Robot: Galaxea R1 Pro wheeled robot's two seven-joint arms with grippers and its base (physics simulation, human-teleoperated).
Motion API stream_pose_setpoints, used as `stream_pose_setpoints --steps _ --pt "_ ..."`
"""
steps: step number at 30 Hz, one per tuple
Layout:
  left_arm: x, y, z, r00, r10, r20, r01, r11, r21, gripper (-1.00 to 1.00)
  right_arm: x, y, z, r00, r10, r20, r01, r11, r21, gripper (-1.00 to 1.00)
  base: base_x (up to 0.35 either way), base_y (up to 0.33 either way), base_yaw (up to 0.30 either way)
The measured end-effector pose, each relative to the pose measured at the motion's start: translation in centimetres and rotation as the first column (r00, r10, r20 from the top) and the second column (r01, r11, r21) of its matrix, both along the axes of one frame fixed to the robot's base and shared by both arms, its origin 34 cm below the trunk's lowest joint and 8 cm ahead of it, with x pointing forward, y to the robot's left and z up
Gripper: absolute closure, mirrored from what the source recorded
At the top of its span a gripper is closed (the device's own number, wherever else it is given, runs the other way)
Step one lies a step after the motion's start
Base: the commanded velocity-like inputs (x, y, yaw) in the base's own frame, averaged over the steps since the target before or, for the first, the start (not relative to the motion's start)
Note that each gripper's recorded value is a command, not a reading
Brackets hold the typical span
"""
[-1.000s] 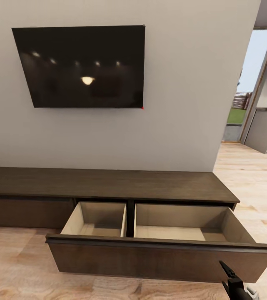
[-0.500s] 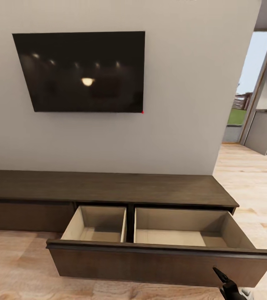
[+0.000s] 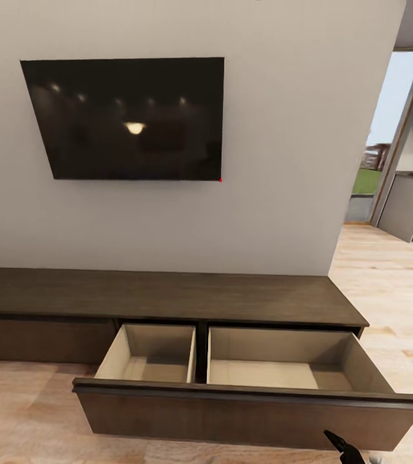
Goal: Place each of the two pumpkins and all three candles from the living room inside a cabinet in the living room (use any cabinet), then make sure every cabinet is closed, and position the cauldron so it is next to a table in the living room.
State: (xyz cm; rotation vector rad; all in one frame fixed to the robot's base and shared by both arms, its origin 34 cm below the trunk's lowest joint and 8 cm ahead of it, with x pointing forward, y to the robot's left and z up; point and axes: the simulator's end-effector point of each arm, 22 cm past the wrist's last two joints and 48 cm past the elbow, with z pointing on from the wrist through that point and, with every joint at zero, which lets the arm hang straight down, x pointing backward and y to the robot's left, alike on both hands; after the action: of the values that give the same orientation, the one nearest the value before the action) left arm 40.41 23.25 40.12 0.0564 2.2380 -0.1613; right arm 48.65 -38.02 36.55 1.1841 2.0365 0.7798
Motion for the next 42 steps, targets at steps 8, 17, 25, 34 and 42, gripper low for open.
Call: stream_pose_setpoints --steps 8,17,25,34,42 --pt "0.3 0.1 1.6 1.0 0.0 -0.002 0.0 1.0 0.001 -1.0 -0.9 1.1 0.7 0.993 0.104 -0.047 -0.106 0.993 -0.046 -1.0 0.0 0.0 0.0" --pt "0.7 0.1 3.6 1.0 0.0 0.003 0.0 1.0 0.003 -1.0 -0.1 -0.2 2.7 0.995 0.096 -0.002 -0.095 0.98 -0.173 -1.0 0.0 0.0 0.0" --pt "1.0 0.1 5.2 1.0 -0.001 0.001 0.001 1.0 0.004 -1.0 0.4 -0.1 4.4 0.996 0.09 0.006 -0.087 0.976 -0.199 -1.0 0.0 0.0 0.0" --pt "1.0 0.2 6.7 1.0 0.0 -0.011 0.0 1.0 0.005 -1.0 0.8 1.0 6.0 0.996 0.087 0.007 -0.084 0.979 -0.186 -1.0 0.0 0.0 0.0" --pt "1.2 0.2 8.2 1.0 0.0 -0.013 0.0 1.0 0.005 -1.0 1.0 1.3 7.5 0.996 0.09 0.005 -0.088 0.979 -0.183 -1.0 0.0 0.0 0.0"
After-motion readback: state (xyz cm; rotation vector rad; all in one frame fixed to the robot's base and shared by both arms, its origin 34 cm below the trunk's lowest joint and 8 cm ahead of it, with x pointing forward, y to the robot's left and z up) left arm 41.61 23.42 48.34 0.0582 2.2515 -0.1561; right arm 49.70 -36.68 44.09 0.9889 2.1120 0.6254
